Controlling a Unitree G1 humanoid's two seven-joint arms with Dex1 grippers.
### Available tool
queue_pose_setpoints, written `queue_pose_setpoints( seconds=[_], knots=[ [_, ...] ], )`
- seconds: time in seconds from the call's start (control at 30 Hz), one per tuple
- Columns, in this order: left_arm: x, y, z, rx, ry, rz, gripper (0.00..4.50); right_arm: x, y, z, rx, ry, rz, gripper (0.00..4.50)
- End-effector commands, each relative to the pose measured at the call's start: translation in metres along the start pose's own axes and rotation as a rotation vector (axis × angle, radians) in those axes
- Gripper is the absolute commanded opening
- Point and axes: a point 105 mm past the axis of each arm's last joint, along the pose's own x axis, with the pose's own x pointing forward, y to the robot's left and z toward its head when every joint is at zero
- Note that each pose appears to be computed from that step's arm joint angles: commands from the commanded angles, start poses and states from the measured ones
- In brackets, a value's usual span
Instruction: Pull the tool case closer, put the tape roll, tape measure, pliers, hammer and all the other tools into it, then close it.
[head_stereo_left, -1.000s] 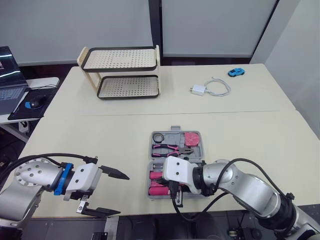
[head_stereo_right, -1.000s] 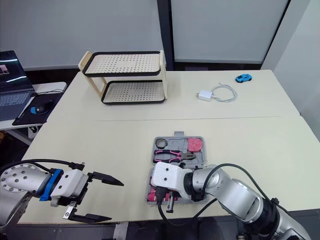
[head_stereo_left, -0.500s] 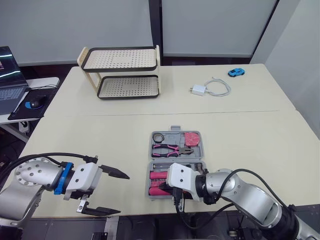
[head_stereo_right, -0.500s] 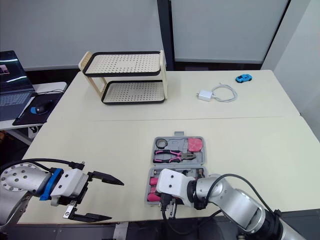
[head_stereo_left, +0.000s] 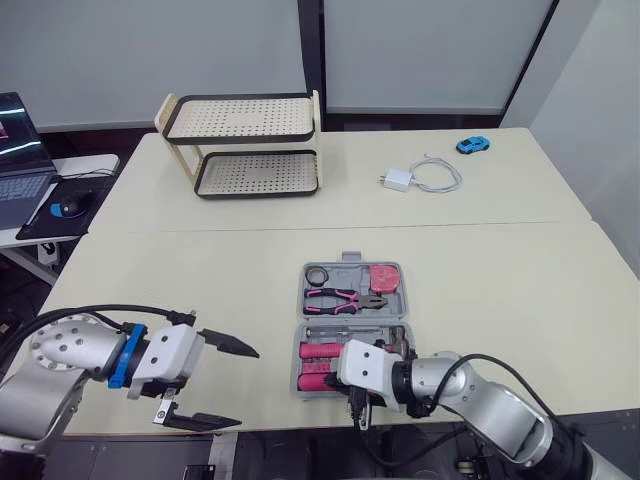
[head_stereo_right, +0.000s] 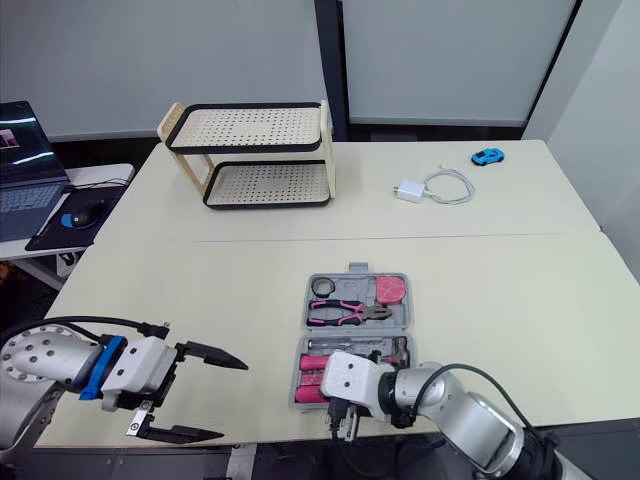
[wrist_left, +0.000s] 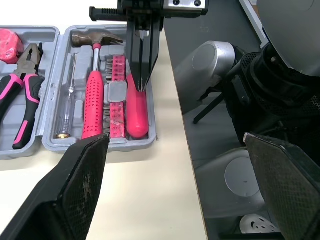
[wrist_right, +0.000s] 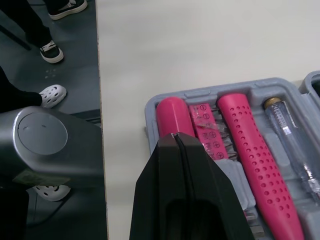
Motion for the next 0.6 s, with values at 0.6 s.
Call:
queue_pose_setpoints(
  seconds=[0.6],
  knots=[
    [0.001, 0.000, 0.004, 0.012, 0.005, -0.015, 4.50, 0.003, 0.001, -0.022, 0.047, 0.038, -0.016, 0.02]
  ],
)
